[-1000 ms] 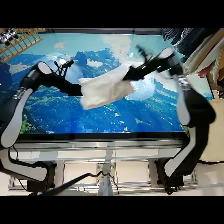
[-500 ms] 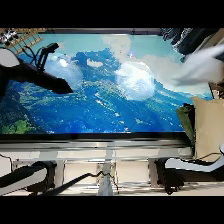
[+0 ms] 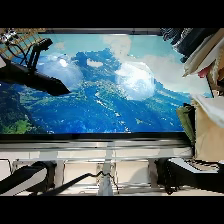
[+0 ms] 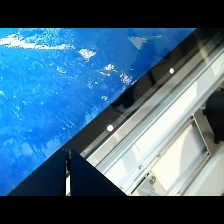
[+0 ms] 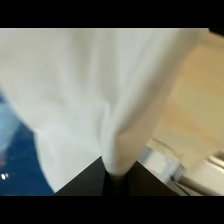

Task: Fold the clothes and pants, and hang the long-sleeved shirts on hangers.

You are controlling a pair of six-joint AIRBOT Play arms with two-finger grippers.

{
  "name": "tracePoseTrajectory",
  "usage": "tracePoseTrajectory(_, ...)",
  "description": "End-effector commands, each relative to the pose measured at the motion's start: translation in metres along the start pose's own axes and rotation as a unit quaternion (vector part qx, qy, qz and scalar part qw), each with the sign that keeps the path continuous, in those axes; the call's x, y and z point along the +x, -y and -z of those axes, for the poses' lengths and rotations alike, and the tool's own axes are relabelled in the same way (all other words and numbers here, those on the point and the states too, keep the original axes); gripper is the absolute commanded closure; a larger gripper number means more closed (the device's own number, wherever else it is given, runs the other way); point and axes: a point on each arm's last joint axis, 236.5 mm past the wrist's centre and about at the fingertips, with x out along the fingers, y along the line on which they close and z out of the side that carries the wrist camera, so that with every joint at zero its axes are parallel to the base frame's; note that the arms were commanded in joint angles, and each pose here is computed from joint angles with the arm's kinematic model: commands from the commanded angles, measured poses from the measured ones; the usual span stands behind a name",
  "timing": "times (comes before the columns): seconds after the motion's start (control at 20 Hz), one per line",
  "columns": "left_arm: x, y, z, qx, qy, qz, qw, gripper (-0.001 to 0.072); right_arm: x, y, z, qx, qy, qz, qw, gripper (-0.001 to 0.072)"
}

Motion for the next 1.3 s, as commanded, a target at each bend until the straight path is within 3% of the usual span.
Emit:
tracePoseTrajectory(0.0,0.002,-0.003,-0.002,-0.001,0.001,-0.001,1.000,0.0703,0.056,0.070,0.046,0.057,-0.085,0.065,0.993,0.0690)
tracePoseTrajectory(0.2,0.003,-0.003,-0.002,-0.001,0.001,0.000,1.000,0.0703,0.109,0.107,0.060,0.075,-0.092,0.104,0.987,0.0687)
tracePoseTrajectory(0.25,0.003,-0.003,-0.002,-0.001,0.001,-0.001,1.000,0.0703,0.110,0.118,0.056,0.072,-0.082,0.124,0.986,0.0630)
tracePoseTrajectory(0.3,0.003,-0.003,-0.002,-0.001,0.001,-0.001,1.000,0.0703,0.107,0.124,0.051,0.068,-0.073,0.137,0.985,0.0480)
tracePoseTrajectory(0.4,0.002,-0.007,0.000,-0.001,-0.002,-0.008,1.000,0.0703,0.091,0.124,0.044,0.049,-0.068,0.148,0.985,0.0311)
tracePoseTrajectory(0.5,0.002,-0.019,0.005,-0.003,-0.013,-0.035,0.999,0.0703,0.073,0.093,0.016,0.022,-0.026,0.119,0.992,0.0060)
tracePoseTrajectory(0.55,0.000,-0.030,0.009,-0.014,-0.021,-0.058,0.998,0.0702,0.066,0.053,-0.006,-0.001,0.014,0.065,0.998,0.0067)
tracePoseTrajectory(0.65,-0.010,-0.069,0.025,-0.063,-0.047,-0.146,0.986,0.0703,0.040,-0.076,-0.044,-0.060,0.098,-0.131,0.985,0.0084)
tracePoseTrajectory(0.7,-0.025,-0.098,0.037,-0.098,-0.060,-0.221,0.969,0.0702,0.024,-0.143,-0.045,-0.090,0.116,-0.227,0.963,0.0084)
tracePoseTrajectory(0.8,-0.076,-0.151,0.058,-0.144,-0.067,-0.375,0.913,0.0701,0.025,-0.228,-0.008,-0.178,0.088,-0.301,0.933,0.0084)
tracePoseTrajectory(0.9,-0.131,-0.180,0.055,-0.145,-0.029,-0.488,0.860,0.0701,0.064,-0.262,0.044,-0.307,0.046,-0.248,0.917,0.0089)
tracePoseTrajectory(0.95,-0.149,-0.186,0.042,-0.136,0.011,-0.518,0.845,0.0702,0.087,-0.270,0.069,-0.370,0.029,-0.204,0.906,0.0155)
tracePoseTrajectory(1.0,-0.155,-0.186,0.028,-0.131,0.049,-0.522,0.842,0.0702,0.105,-0.274,0.090,-0.427,0.021,-0.164,0.889,0.0273)
tracePoseTrajectory(1.1,-0.153,-0.183,0.013,-0.138,0.091,-0.509,0.845,0.0702,0.128,-0.290,0.123,-0.521,0.033,-0.116,0.845,0.0593)
tracePoseTrajectory(1.15,-0.151,-0.182,0.013,-0.148,0.095,-0.507,0.844,0.0702,0.132,-0.303,0.132,-0.556,0.057,-0.107,0.822,0.0688)
tracePoseTrajectory(1.25,-0.152,-0.182,0.013,-0.148,0.095,-0.507,0.844,0.0702,0.129,-0.333,0.131,-0.593,0.124,-0.108,0.788,0.0688)
